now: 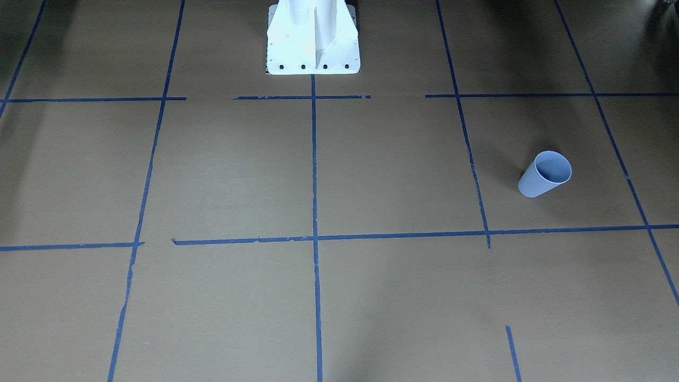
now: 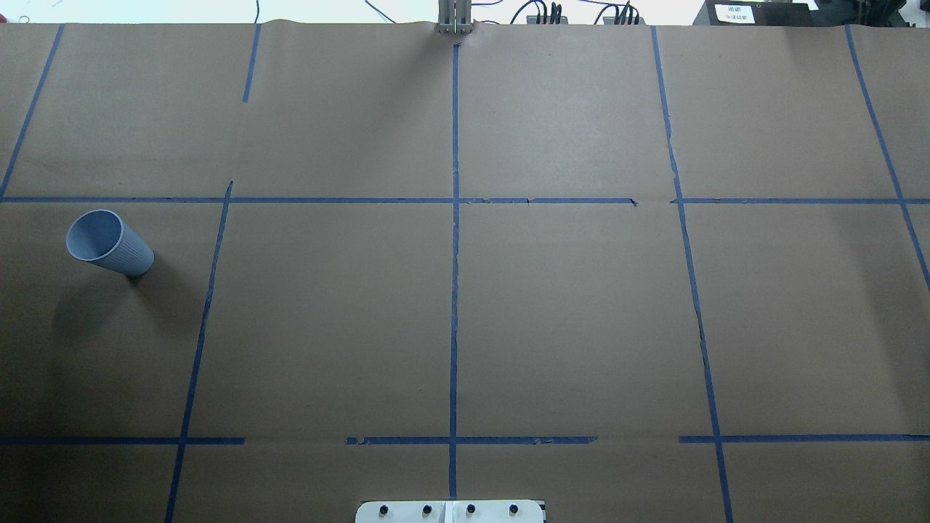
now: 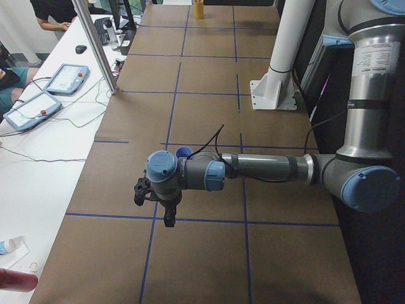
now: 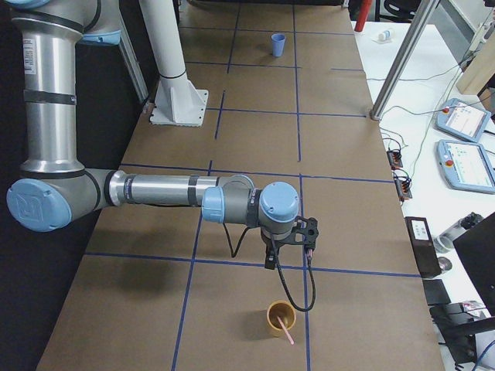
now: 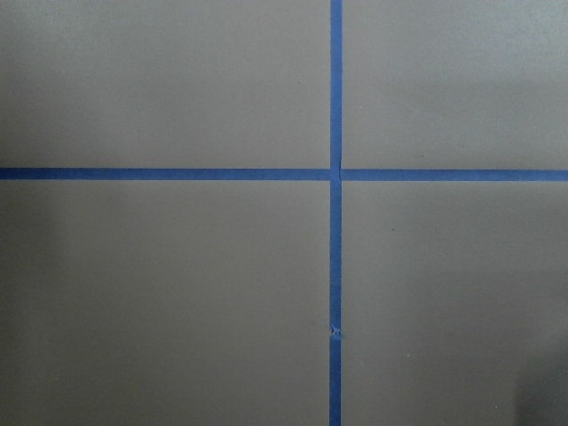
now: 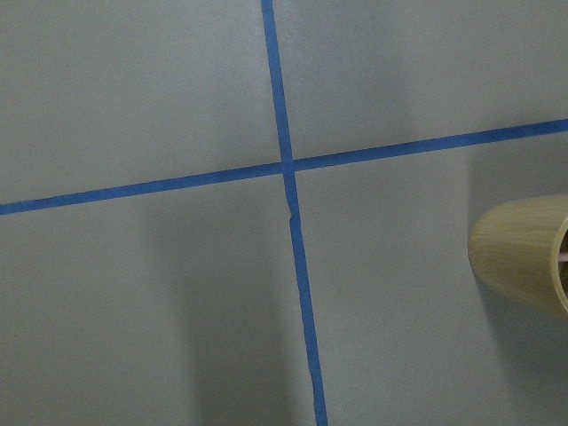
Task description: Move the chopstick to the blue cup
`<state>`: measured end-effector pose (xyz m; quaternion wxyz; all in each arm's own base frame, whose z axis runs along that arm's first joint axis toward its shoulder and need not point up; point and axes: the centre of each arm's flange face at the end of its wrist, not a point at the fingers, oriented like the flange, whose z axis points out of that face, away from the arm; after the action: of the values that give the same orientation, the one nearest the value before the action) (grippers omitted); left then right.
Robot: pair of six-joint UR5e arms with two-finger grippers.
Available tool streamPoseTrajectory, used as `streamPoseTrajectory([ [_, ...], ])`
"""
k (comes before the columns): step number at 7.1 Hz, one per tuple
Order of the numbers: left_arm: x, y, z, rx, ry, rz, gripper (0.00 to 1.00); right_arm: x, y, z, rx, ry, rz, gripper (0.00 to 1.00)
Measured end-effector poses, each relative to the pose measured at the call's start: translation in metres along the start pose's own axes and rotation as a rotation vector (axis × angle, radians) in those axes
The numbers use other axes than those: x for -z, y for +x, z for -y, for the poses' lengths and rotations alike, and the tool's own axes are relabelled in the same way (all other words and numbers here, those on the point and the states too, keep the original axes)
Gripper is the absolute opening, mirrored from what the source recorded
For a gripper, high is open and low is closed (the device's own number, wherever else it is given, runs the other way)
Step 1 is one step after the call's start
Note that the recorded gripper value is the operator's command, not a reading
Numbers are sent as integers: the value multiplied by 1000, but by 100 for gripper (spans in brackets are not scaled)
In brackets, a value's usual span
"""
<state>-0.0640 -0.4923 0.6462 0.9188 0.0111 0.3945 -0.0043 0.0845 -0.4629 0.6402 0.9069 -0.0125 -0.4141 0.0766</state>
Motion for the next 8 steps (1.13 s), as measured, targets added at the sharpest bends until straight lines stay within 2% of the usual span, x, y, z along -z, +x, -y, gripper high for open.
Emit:
streamPoseTrajectory([
  [3,0,1,1,-5,2,0,100,-5,4,1,-2,-8,-5,100],
  [5,10,13,4,-32,26,-4,100,-3,1,3,-1,-6,-5,100],
  [7,20,66,12,-106,62,-15,100,-1,-3,6,4,0,-3,100],
  [8,15,115,12,-108,57,-29,100,0,-4,6,6,2,-3,100],
])
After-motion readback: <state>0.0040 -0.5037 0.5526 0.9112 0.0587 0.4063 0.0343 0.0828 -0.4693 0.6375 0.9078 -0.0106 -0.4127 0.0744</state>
